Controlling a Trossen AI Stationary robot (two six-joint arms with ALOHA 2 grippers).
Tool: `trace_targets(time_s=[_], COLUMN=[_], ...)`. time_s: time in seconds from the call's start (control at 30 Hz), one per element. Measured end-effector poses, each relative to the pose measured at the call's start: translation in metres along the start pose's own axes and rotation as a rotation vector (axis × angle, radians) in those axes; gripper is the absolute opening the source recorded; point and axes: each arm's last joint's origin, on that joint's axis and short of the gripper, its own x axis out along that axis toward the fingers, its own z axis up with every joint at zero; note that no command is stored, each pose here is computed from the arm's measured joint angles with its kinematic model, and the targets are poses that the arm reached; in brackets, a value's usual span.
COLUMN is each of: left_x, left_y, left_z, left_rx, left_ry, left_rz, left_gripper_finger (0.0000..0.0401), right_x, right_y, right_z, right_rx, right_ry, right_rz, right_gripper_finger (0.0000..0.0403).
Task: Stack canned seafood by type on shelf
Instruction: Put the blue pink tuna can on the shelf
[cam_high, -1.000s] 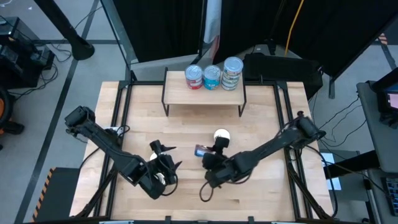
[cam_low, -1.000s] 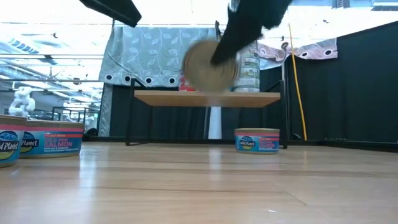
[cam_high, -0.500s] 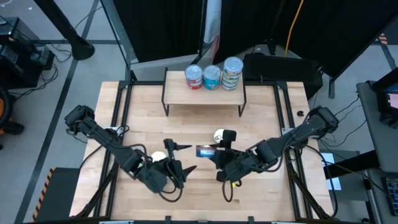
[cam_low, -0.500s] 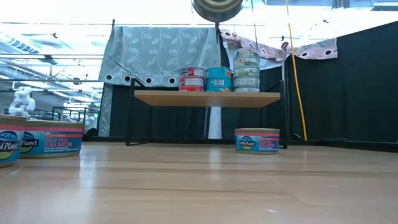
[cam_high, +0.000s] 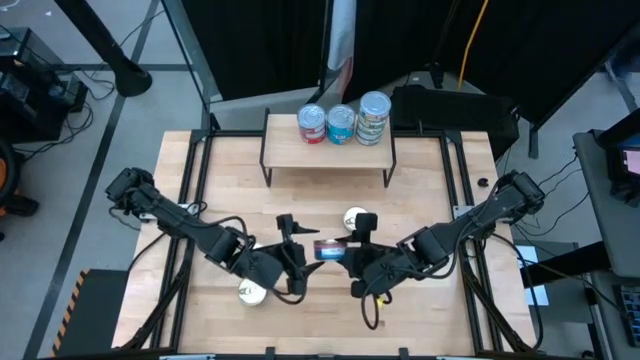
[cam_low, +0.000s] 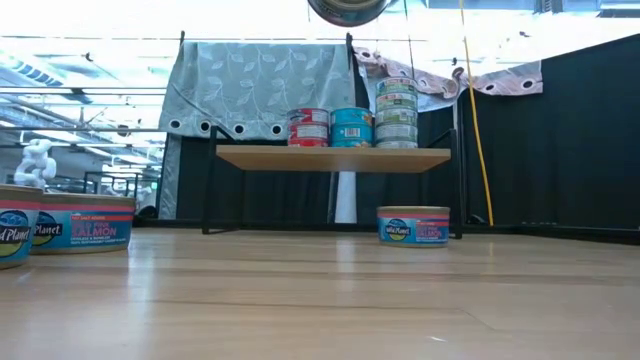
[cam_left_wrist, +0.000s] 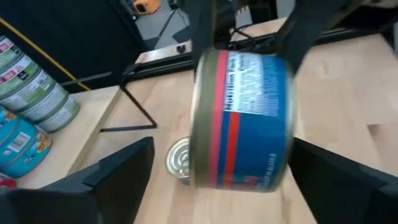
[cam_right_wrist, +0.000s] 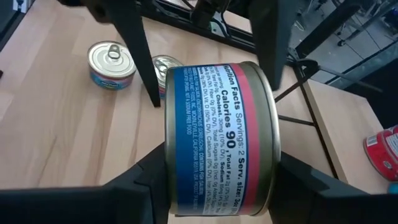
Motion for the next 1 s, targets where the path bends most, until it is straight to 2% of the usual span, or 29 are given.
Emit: trace_targets(time_s=[0.3, 0.4, 0.77, 1.0], left_x=[0.0001, -0.0001, 0.0003, -0.0010], left_y=[-0.0002, -0.0004, -0.0003, 0.0031], left_z=[0.0010, 0.0012, 0.0016, 0.0012], left_rx=[-0.003, 0.018, 0.079, 0.169], left_ry=[-0.010, -0.012, -0.019, -0.004], left_rz=[0.000, 0.007, 0.031, 0.086], left_gripper_finger=[0.0234, 0.0204, 0.0204, 0.0204], right_x=[0.0000, 0.0004, -0.0001, -0.0095], right_y=[-0.0004, -0.0008, -0.0014, -0.0004], right_z=[0.0027, 0.0031, 0.0041, 0.0022], right_rx=[-0.012, -0.010, 0.012, -0.039], right_ry=[-0.022, -0.025, -0.033, -0.049], right_rz=[-0.002, -0.003, -0.014, -0.220], right_gripper_finger=[0.0184, 0.0185, 0.0220, 0.0274])
